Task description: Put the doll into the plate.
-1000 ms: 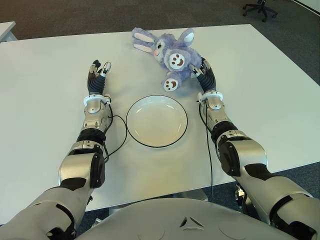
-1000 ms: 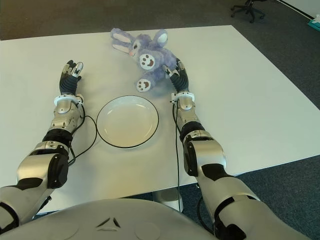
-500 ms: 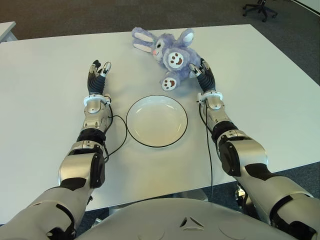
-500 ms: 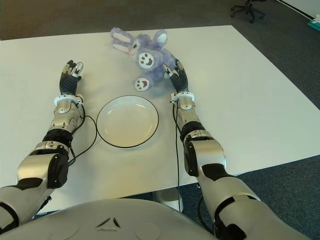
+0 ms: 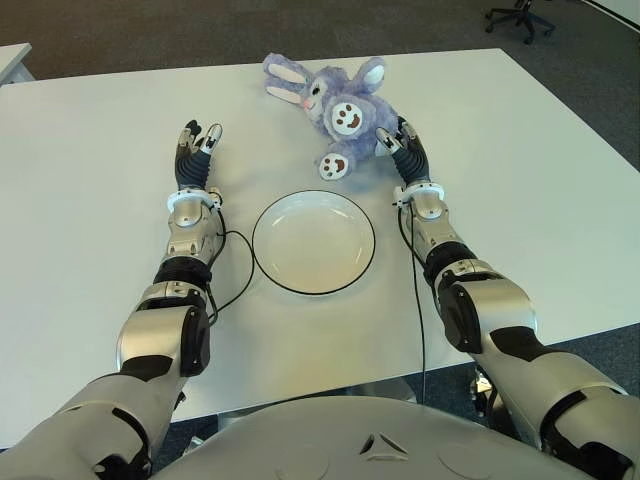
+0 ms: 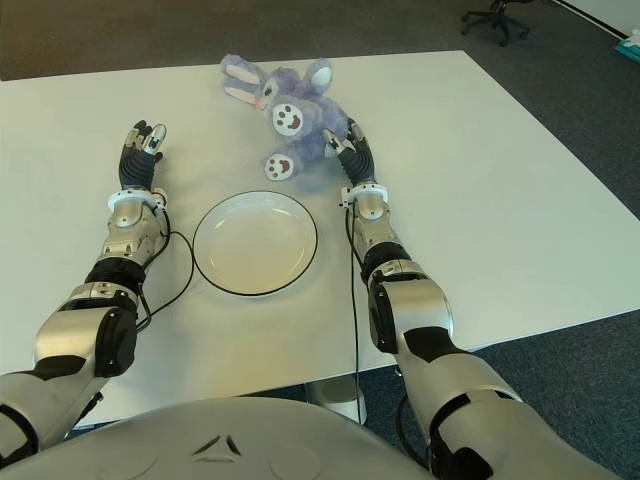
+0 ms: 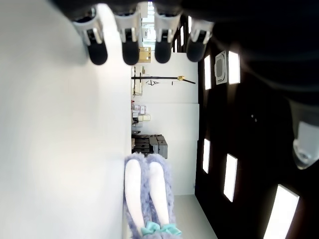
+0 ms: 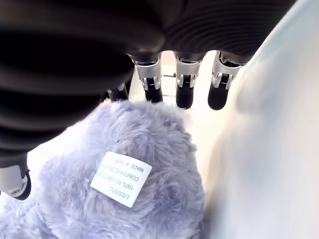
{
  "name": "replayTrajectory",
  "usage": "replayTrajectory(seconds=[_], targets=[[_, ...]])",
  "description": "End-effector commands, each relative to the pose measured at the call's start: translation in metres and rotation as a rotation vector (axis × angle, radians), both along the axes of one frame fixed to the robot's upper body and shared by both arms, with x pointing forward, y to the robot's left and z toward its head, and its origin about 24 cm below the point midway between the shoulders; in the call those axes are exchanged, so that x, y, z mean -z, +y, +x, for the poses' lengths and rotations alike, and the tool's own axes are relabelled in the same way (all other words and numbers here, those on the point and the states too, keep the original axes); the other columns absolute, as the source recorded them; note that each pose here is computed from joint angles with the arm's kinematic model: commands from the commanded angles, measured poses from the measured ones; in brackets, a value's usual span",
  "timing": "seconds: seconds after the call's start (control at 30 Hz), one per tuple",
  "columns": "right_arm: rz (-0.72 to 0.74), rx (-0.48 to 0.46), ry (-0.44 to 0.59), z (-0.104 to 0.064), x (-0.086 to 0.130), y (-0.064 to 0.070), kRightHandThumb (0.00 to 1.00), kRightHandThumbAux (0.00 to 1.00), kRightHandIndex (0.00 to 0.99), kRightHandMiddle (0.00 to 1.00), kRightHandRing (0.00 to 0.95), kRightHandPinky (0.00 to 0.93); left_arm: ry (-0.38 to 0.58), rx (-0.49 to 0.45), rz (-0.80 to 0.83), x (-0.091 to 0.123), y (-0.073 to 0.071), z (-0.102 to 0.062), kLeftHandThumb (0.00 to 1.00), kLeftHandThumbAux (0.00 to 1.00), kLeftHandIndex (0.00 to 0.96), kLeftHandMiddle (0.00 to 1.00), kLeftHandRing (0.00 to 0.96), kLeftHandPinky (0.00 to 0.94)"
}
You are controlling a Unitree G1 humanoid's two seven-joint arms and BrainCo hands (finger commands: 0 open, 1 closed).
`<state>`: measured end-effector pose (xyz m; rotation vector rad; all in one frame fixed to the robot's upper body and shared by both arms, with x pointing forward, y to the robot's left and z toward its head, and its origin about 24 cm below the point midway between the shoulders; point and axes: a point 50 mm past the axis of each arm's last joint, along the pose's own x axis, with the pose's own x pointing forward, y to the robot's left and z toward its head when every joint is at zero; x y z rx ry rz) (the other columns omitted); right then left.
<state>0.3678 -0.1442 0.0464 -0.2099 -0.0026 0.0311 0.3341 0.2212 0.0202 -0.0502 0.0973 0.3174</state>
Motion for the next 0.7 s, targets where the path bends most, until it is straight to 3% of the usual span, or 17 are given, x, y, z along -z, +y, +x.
replayTrajectory(seconds=[0.03,0.7], targets=[[-0.017,0.028,0.248,-0.0321,0.0582,-0.0062,0.232,0.417,0.0,0.0,0.0,0.0,0.23,-0.018,-0.045,0.0521,-0.0042,-0.0321,0.0,0.476,0.0,0.062,0.044,0.005],[-0.011,0.039,0.244,-0.0309,0.0568,-0.0047,0.27,0.37,0.0,0.0,0.0,0.0,0.227,-0.018,-0.047,0.0504,-0.0027,-0.0305,0.0,0.478,0.0,0.065,0.046,0.024]])
